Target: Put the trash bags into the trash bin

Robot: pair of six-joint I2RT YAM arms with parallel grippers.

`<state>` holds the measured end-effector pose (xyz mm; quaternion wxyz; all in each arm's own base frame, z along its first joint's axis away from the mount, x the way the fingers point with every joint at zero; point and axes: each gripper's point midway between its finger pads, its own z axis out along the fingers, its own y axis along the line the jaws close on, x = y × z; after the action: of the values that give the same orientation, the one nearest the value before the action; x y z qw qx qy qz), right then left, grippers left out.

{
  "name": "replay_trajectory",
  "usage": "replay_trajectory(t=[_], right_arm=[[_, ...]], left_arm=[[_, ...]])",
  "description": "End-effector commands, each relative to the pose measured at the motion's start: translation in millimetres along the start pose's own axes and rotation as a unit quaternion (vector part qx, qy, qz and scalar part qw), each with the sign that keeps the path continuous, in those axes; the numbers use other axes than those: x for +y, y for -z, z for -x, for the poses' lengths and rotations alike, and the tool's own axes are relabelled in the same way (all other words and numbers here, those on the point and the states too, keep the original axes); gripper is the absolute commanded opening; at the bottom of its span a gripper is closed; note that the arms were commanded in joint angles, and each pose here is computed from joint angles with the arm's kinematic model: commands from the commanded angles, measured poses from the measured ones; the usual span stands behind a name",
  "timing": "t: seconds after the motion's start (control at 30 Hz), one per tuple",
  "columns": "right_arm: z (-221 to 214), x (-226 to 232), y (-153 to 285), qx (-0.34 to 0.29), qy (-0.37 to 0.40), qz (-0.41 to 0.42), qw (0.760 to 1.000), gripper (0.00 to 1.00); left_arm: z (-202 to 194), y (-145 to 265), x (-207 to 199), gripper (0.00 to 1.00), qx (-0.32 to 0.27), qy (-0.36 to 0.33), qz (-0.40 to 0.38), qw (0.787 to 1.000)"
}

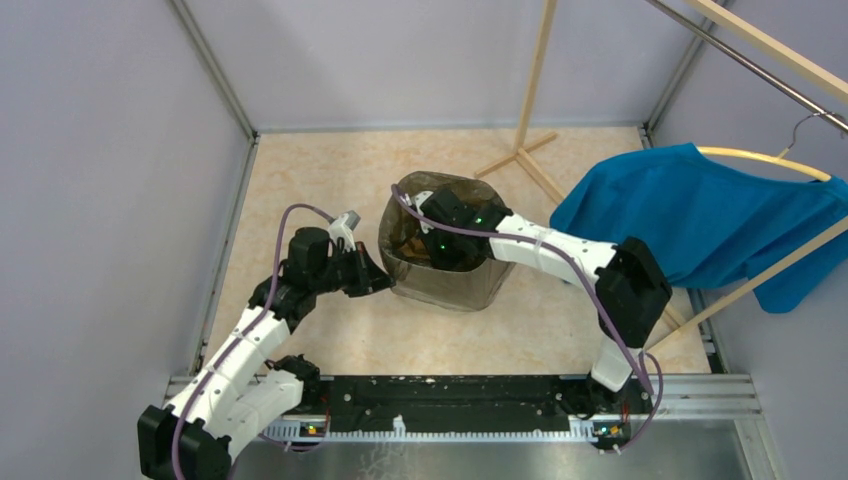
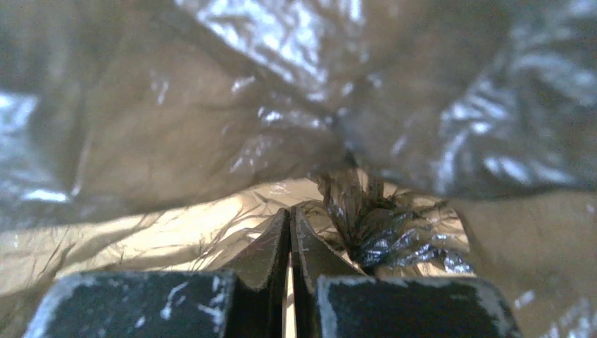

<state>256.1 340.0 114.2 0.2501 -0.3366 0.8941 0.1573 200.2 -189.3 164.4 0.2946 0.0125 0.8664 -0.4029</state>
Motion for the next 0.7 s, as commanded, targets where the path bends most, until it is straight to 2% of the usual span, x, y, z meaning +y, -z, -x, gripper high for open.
replay_trajectory(t=[0.0, 0.23, 0.37, 0.57, 0.67], right_arm=[[3.5, 4.9, -13.6, -0.002, -0.005, 0.018, 1.000, 0.00], [-10.6, 2.7, -39.2, 0.024, -0.007, 0.014, 1.000, 0.00], [-14.4, 0.7, -52.2, 0.021, -0.010, 0.012, 1.000, 0.03], [-23.3, 1.2, -72.4, 0.021, -0.006, 0.021, 1.000, 0.22], [-29.2, 3.2, -82.3, 0.030, -0.005, 0.029, 0.999, 0.27]], left_arm=[[10.9, -2.3, -4.6, 0.00, -0.016, -0.013, -0.010, 1.000], [11.7, -3.4, -7.8, 0.00, -0.013, -0.012, -0.017, 1.000], [10.5, -4.4, -5.8, 0.00, -0.011, -0.009, -0.014, 1.000], [12.5, -5.3, -3.4, 0.00, -0.017, -0.009, -0.008, 1.000], [11.3, -6.7, -0.3, 0.00, -0.016, -0.006, -0.004, 1.000]])
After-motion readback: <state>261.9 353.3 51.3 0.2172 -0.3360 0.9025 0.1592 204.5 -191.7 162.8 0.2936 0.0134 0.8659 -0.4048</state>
